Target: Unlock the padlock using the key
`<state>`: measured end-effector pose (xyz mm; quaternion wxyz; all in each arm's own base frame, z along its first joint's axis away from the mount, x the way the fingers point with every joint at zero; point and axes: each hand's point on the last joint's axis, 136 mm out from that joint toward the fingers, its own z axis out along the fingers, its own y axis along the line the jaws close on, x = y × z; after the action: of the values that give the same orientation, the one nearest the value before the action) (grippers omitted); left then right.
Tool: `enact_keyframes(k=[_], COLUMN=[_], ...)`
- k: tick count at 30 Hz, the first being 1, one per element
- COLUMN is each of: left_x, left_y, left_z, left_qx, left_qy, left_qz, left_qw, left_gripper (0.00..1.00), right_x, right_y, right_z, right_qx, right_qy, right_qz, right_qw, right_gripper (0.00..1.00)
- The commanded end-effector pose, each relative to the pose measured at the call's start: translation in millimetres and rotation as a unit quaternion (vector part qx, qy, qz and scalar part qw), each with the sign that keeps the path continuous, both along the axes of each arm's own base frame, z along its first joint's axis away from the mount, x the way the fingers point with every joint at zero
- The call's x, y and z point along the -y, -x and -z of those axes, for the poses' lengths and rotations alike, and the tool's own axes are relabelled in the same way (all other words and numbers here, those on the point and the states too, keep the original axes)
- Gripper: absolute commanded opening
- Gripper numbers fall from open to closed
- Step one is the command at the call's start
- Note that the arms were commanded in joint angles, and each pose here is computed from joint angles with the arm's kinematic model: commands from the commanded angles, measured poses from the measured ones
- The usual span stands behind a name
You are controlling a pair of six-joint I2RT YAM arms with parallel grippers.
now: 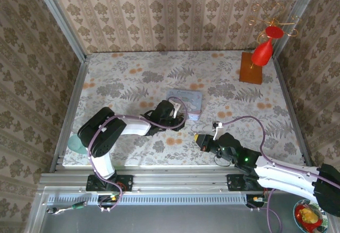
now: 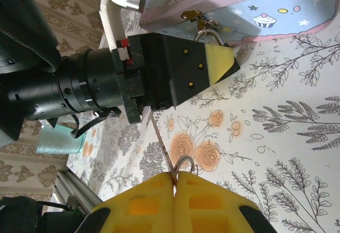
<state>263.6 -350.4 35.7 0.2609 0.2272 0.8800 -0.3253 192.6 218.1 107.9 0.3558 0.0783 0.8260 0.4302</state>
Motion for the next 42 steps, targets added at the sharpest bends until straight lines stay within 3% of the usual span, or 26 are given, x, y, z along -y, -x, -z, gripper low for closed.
enact_keyframes(k=[1, 3, 7, 14, 29, 42], left_x=[7.3, 7.8, 21.2, 29.4, 31.4, 30.6], left_y=[5.9, 10.1, 23.7, 31.8, 34.6, 37.7], left_z=[-17.4, -23.9, -40.5, -58.8, -97.3, -100.5], left_qx=[-0.026, -0.079, -0.147, -0.204, -0.220, -0.223], left_qy=[0.047, 0.066, 0.131, 0.197, 0.299, 0.301], left_qz=[-0.003, -0.029, -0.041, -0.054, -0.064, -0.059], left_qw=[0.999, 0.994, 0.979, 0.958, 0.926, 0.925], left_gripper=[0.13, 0.08, 0.08, 0.03, 0.00, 0.00], right_x=[6.4, 8.2, 8.1, -0.5, -9.2, 0.9], right_y=[-6.2, -8.1, -10.7, -10.3, -15.8, -22.9], right_z=[8.4, 13.5, 16.3, 16.8, 13.6, 0.7], right_qx=[-0.022, -0.040, -0.065, -0.121, -0.177, -0.165], right_qy=[-0.008, -0.020, -0.045, -0.086, -0.165, -0.193], right_qz=[0.030, 0.035, 0.037, 0.028, 0.025, 0.034], right_qw=[0.999, 0.998, 0.996, 0.988, 0.970, 0.967], right_gripper=[0.00, 0.00, 0.00, 0.00, 0.00, 0.00])
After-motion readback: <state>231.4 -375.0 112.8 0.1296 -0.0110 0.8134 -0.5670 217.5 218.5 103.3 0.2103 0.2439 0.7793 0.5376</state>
